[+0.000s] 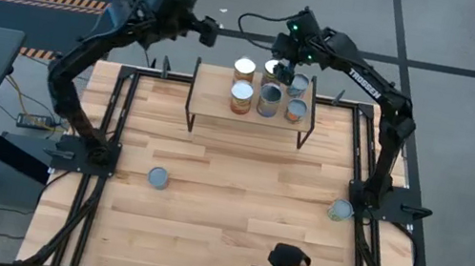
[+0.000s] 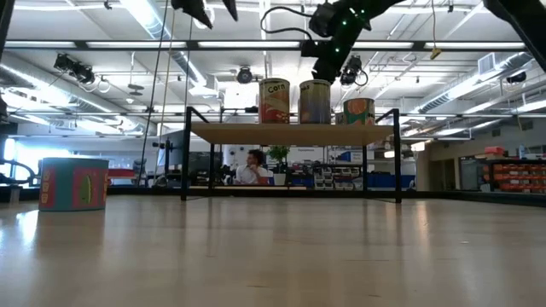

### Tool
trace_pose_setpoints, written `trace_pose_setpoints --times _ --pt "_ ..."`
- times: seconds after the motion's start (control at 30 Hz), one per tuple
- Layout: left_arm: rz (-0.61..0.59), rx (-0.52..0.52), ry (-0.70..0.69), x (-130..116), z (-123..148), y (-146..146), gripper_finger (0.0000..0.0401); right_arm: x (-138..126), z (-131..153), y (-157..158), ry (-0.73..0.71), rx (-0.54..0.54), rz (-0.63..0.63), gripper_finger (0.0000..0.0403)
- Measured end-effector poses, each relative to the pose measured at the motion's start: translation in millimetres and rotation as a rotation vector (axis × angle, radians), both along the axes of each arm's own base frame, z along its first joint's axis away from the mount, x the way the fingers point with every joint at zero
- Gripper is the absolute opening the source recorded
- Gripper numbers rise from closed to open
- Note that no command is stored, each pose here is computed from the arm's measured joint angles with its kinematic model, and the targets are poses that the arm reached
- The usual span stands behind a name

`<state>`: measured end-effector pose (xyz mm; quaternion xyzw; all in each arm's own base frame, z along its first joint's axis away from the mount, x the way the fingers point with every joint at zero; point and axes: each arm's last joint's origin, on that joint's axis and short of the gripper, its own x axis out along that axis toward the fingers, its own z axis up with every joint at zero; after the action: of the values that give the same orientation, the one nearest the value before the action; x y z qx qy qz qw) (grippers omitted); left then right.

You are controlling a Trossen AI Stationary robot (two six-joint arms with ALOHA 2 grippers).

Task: Pick and place cans onto a shelf
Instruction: Adjust the canned peaches on the shelf

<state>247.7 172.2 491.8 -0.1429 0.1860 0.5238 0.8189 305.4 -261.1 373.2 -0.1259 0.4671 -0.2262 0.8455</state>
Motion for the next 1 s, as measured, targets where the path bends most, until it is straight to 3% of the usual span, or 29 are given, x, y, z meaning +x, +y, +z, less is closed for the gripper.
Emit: trace_pose_setpoints --times 0.37,1.0 --pt "0.042 0.018 0.013 -19 8 -5 0.0377 1 -1 6 0.013 0.037 0.034 0.0346" --pt "0.015 0.012 0.005 -13 8 -11 0.0377 3 0 4 -0.022 0.033 0.003 0.0346"
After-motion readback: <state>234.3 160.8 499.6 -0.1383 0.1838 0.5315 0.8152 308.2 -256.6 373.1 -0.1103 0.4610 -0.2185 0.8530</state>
